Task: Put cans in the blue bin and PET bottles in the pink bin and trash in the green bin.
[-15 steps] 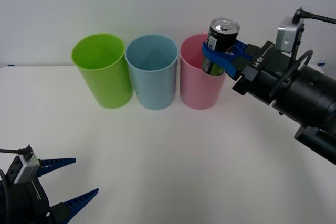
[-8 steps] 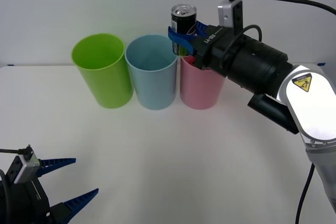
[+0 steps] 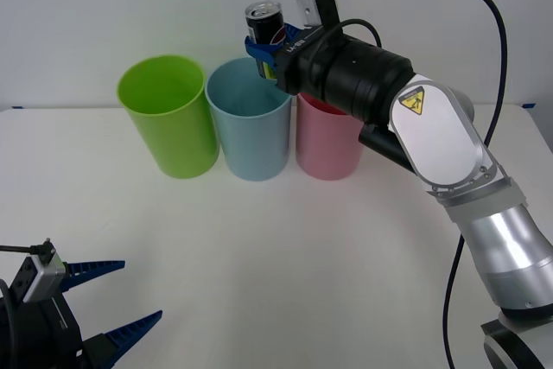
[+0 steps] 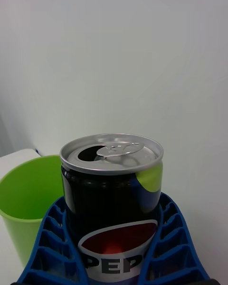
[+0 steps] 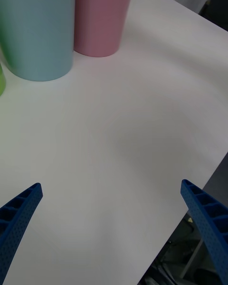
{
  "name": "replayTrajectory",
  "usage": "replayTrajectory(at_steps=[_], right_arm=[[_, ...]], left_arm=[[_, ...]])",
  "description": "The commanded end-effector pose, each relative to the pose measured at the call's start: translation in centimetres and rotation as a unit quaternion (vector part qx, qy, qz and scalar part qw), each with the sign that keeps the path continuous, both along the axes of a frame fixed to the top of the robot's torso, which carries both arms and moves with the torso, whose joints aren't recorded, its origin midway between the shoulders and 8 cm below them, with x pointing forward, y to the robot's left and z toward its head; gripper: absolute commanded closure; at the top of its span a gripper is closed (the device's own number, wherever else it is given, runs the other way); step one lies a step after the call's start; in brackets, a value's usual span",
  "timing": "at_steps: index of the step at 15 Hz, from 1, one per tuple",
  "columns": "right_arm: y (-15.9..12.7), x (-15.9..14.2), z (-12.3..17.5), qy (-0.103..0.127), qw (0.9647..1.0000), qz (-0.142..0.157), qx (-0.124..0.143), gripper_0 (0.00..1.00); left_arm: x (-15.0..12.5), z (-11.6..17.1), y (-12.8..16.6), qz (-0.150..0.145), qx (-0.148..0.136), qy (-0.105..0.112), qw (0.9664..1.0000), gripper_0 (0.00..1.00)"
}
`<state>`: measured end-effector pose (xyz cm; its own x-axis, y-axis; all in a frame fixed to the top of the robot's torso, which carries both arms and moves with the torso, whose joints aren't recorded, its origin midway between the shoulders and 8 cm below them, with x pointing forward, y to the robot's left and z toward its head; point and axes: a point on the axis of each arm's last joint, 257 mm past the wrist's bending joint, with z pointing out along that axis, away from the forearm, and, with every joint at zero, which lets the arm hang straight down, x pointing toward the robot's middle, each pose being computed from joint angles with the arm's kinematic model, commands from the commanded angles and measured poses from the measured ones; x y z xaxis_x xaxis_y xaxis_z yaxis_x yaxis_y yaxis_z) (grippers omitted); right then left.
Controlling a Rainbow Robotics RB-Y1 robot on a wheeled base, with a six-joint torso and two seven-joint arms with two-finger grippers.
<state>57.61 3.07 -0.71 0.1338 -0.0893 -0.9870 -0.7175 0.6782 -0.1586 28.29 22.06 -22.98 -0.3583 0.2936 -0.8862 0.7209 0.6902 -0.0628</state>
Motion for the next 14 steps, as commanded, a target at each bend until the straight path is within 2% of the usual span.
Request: replayTrajectory(at_steps=[1,7,14], right_arm=[[1.5,1.4,-0.4,0.008,0.9999,-0.002,-0.009,1.00],[2.6,3.2,-3.3,0.030,0.9987,-0.018,-0.037,1.00],[3.6,4.1,-4.2,0.034,0.9982,-0.022,-0.045,1.00]], left_arm=[[0.0,0.0,0.0,0.000,0.000,0.000,1.0000,0.00],[0.0,0.0,0.0,0.000,0.000,0.000,1.0000,0.00],[0.0,0.0,0.0,0.000,0.000,0.000,1.0000,0.00]])
